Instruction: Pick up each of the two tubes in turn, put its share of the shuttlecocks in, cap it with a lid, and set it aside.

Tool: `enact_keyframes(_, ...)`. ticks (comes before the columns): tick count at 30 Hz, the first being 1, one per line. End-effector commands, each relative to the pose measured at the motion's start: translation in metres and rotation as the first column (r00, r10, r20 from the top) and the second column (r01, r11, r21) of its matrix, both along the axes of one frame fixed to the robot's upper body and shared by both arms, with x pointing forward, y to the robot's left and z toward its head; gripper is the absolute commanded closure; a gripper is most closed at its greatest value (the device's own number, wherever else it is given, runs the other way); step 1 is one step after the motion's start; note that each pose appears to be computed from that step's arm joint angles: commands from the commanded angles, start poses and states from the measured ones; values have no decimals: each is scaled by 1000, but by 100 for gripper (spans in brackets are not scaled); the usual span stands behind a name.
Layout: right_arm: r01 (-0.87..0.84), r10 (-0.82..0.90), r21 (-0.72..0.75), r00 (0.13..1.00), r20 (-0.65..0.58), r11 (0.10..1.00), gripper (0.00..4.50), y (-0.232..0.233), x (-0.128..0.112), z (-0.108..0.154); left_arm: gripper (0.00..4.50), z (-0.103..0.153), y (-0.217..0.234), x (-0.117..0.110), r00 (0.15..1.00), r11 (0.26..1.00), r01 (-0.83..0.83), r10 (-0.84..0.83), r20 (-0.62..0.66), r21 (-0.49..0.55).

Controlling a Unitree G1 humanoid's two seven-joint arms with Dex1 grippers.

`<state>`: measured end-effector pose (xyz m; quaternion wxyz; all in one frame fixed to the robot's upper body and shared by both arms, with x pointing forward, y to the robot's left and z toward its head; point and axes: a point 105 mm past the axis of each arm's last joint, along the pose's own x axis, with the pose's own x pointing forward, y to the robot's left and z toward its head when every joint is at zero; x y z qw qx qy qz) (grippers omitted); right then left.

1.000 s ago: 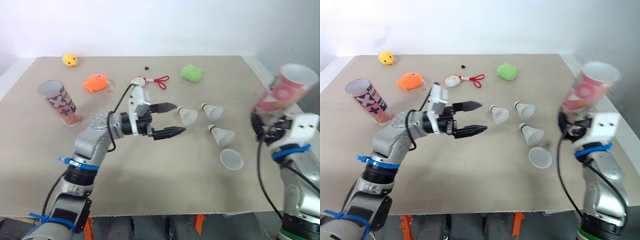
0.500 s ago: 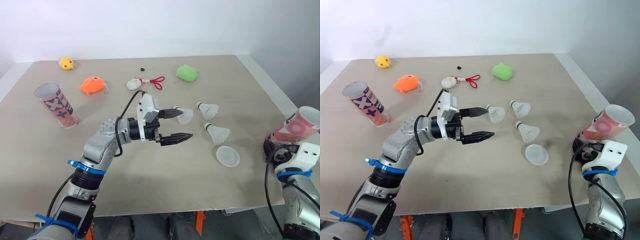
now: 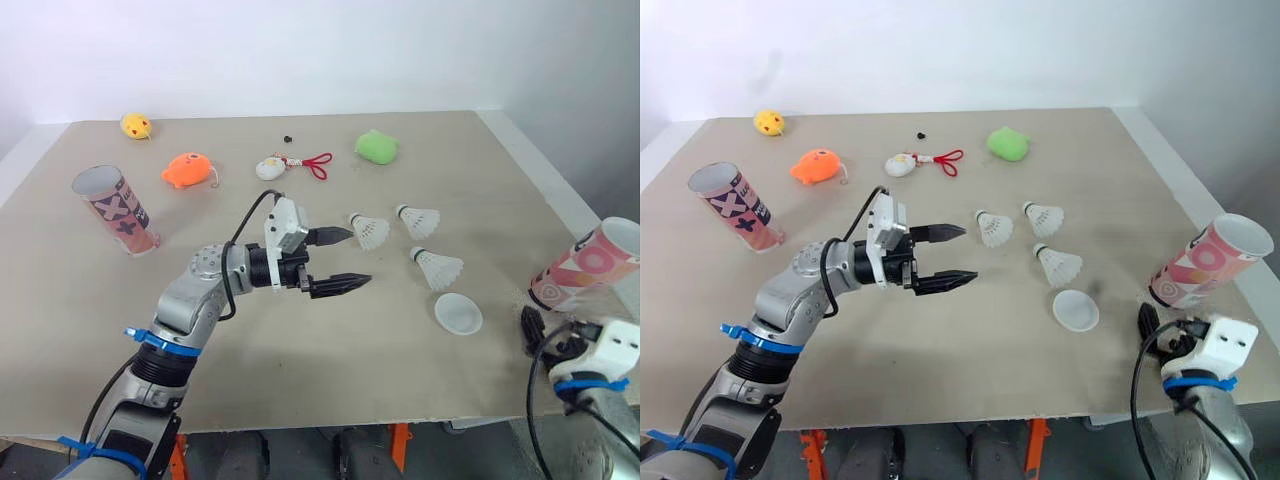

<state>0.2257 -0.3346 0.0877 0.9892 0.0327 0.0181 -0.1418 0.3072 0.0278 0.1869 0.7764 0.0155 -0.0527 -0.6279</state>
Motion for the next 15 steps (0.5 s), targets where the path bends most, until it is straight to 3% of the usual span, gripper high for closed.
enact_keyframes(1,-148,164,-149,981,101,978,3,34,-7,47,0,1,24,10,990,990,-139,139,30,-15)
enact_keyframes(4,-398,430,-310,902,38,863,3,85,4,69,0,-9,52,17,951,951,-308,308,6,-27)
enact_keyframes(8,-609,667,-365,744,47,705,3,141,28,98,0,-19,90,18,840,838,-541,542,-2,-62)
enact_keyframes(10,-743,797,-340,602,37,577,3,180,40,104,0,-26,115,15,735,734,-675,678,12,-71)
enact_keyframes(12,-801,854,-337,520,16,494,3,200,45,106,0,-30,132,13,644,643,-762,765,16,-74)
enact_keyframes(15,-876,924,-324,382,-18,357,3,231,52,103,0,-36,172,3,409,406,-907,912,-9,-110)
